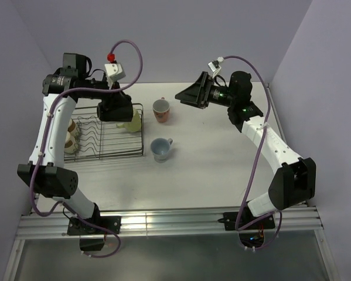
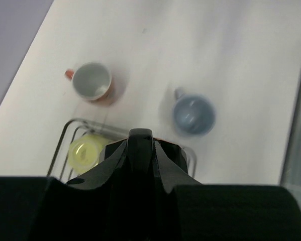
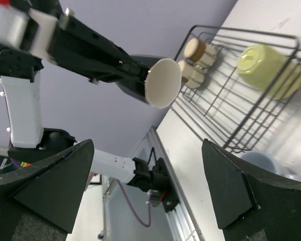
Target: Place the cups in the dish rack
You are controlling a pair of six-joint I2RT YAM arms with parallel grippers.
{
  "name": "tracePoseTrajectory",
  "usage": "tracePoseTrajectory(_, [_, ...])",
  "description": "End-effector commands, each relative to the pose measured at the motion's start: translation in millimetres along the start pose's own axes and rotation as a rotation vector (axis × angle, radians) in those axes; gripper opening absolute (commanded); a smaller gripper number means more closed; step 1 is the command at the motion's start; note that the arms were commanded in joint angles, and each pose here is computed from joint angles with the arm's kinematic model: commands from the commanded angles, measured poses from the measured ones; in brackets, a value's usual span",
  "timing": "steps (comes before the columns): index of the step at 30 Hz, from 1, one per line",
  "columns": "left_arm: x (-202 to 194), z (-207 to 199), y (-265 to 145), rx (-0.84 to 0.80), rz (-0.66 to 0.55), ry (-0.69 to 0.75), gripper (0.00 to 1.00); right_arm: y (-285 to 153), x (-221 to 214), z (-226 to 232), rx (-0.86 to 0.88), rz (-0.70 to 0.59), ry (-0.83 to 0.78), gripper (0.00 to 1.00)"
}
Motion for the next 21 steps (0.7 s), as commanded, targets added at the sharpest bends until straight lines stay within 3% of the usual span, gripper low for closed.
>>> tracePoseTrajectory(1, [-27, 8, -19, 0.019, 0.235, 0.290, 0.00, -17, 7, 11, 0.007, -0.034, -0.081, 0.96])
tracePoseTrajectory(4, [-46, 13, -19, 0.000, 0.335, 0.464, 0.00, -19, 7, 6, -0.011, -0.031, -0.085, 0.96])
tracePoseTrajectory(10, [-66, 33, -17, -0.014, 0.490, 0.559, 0.00, -19, 3, -4, -0.038, -0.019, -0.076, 0.96])
tracePoseTrajectory(21, [-101, 30, 9, -0.143, 0.570, 0.543, 0.00, -15, 1, -12, -0.051, -0.007, -0.060, 0.96])
Point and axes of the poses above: each gripper's point midway between its finger pads, its own y axis out along the fingers, its own z axis along the line the jaws close on, x = y × z, the point moved 9 cm from there along -y, back along the fingers, and after that the axes turned 6 degrees about -y, right-handed, at the moved point
